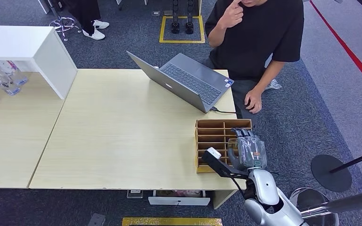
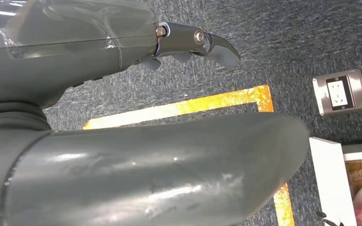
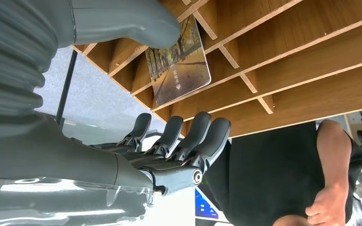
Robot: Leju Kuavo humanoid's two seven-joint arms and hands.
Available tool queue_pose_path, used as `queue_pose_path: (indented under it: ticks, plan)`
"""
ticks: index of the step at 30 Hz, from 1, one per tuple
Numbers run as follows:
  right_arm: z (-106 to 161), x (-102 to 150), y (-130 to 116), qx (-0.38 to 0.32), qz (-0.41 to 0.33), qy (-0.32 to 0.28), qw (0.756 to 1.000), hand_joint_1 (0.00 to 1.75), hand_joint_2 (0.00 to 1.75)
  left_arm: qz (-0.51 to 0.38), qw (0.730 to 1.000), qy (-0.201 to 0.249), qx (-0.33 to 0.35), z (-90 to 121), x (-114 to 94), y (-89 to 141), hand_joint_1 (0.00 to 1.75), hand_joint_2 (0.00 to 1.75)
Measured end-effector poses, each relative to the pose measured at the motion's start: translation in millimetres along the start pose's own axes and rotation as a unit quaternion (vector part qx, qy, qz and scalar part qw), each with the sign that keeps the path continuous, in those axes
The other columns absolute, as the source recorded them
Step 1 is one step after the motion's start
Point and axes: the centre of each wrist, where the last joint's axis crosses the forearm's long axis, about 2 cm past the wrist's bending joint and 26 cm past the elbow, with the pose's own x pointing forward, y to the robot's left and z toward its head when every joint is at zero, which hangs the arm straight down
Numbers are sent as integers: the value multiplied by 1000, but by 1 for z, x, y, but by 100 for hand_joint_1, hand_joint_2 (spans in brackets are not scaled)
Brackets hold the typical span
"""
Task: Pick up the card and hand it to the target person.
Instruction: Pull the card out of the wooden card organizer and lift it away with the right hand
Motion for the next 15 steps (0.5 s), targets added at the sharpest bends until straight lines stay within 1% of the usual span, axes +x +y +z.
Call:
queue_pose_path:
  ticks: [4, 10, 13, 15]
  plan:
    - [0, 0, 0, 2, 1, 0, 1000, 75, 175, 0, 1000, -2, -1, 0, 0, 0, 0, 0]
    - [0, -2, 2, 8, 9, 2, 1000, 91, 175, 1, 1000, -5, -2, 0, 0, 0, 0, 0]
    - [0, -2, 2, 10, 12, 2, 1000, 103, 175, 1, 1000, -5, -2, 0, 0, 0, 0, 0]
    - [0, -2, 2, 10, 14, 2, 1000, 104, 175, 1, 1000, -5, -2, 0, 0, 0, 0, 0]
